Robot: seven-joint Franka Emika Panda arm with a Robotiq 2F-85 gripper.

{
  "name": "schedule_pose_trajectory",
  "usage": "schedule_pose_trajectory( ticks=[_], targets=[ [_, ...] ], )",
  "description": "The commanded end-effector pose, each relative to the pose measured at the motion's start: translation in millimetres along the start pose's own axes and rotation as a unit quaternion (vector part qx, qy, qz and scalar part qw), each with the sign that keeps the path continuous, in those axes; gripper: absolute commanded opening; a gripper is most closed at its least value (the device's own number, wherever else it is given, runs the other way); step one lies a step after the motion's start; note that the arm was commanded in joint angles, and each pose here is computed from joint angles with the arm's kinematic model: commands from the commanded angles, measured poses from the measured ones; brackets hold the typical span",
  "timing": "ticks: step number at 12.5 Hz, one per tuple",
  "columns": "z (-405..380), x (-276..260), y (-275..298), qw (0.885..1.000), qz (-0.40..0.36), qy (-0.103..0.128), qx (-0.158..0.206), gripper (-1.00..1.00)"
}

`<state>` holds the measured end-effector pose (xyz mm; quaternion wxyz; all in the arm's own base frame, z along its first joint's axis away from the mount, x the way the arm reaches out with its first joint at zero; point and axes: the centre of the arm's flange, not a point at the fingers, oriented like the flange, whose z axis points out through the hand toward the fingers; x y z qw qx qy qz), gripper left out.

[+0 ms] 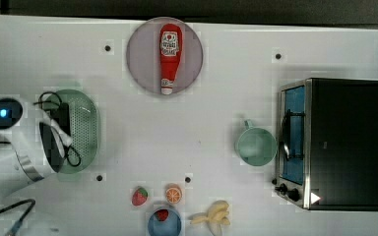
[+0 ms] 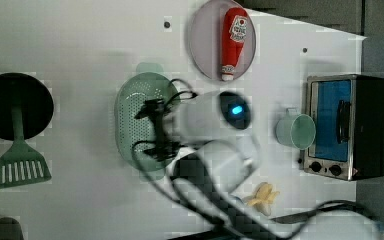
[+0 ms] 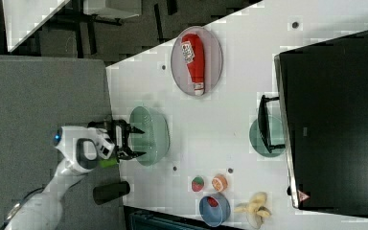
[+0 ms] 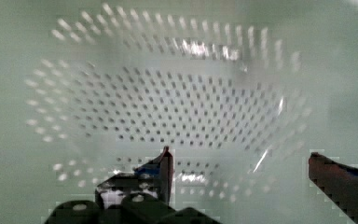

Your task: Drag strainer right to left.

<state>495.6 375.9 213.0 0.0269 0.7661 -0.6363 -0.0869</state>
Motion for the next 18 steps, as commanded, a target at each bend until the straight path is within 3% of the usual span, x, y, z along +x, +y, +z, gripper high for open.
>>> schedule_pose_trajectory(
  ticks=[1,4,7,9,12,18],
  targets=[
    [-195.9,96.7,-18.5,0.987,-0.132,-0.017,0.091,1.0],
    [-313.6,219.7,17.2,0.981,-0.161,0.005,0.111,1.0],
    [-378.2,331.3,78.3,0.971,-0.219,0.058,0.078,1.0],
    [-396.4,381.1,113.8,0.963,-0.255,0.063,0.06,1.0],
    [-400.4,411.8,136.1,0.966,-0.244,0.044,0.067,1.0],
    [-382.3,406.0,124.7,0.967,-0.245,0.046,0.044,1.0]
  ],
)
